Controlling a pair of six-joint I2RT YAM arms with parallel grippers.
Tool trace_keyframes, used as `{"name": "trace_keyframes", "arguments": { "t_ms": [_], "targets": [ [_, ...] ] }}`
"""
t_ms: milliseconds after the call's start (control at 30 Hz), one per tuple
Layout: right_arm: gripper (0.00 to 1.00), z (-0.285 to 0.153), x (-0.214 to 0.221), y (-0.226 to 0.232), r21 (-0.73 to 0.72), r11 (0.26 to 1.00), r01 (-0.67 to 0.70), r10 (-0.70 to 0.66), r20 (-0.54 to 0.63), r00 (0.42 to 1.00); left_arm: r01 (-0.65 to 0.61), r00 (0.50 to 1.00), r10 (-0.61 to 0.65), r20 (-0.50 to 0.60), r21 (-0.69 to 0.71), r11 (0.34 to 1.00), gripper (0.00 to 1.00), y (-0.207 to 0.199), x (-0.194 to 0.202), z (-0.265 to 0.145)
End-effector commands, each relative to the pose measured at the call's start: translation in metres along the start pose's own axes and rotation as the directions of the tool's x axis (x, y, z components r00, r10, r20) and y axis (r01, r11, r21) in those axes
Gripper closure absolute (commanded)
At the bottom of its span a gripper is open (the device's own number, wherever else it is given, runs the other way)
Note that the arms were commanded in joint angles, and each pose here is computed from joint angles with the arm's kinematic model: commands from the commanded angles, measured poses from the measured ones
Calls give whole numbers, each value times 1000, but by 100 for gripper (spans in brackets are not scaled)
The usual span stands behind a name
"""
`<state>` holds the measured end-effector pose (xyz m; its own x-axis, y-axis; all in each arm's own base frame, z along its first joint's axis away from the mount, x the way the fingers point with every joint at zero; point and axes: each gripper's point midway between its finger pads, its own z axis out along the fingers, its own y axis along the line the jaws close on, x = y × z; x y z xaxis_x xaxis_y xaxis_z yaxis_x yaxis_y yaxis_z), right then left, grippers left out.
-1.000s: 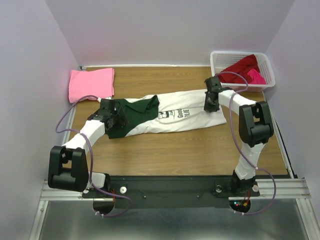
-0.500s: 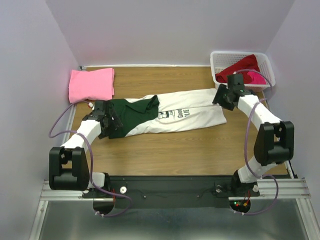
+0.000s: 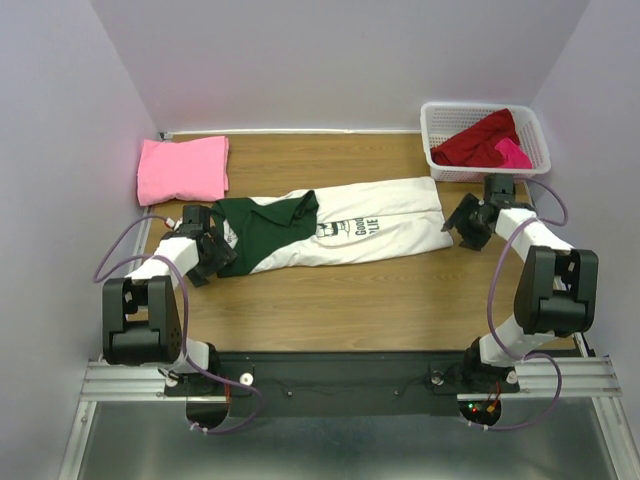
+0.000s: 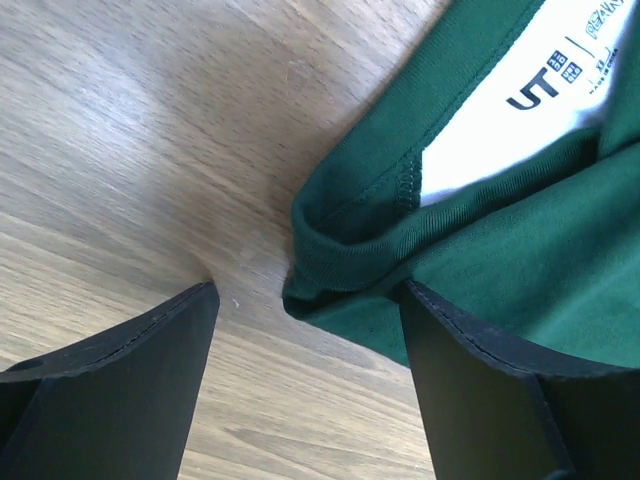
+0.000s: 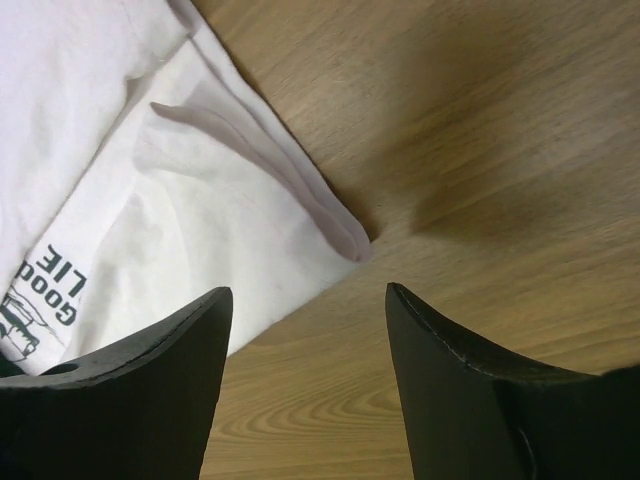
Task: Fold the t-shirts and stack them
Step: Fold the tshirt
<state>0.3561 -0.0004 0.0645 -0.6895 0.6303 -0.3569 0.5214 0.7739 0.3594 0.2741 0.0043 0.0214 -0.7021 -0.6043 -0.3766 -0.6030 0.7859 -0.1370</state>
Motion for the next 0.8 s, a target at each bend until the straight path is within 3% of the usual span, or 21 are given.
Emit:
{"name": "trace_keyframes", "arguments": {
  "t_ms": [0,367,533,767],
  "targets": [
    [32,8,-3,13,-71,997,-44,45,10,999,-3,999,3,-39,-12,1000,18,-1,5,10],
    [32,32,22,-8,-6,997,-72,71,-64,995,-16,998,14,-66,-37,999,35,5,13,16],
    [36,41,22,-14,7,995,-97,97,-30,995,-24,996,20,-83,-44,999,44,7,18,21],
    [39,42,12,-14,14,991,-137,136,25,990,-29,996,26,-83,-41,999,46,7,18,23]
  ]
}}
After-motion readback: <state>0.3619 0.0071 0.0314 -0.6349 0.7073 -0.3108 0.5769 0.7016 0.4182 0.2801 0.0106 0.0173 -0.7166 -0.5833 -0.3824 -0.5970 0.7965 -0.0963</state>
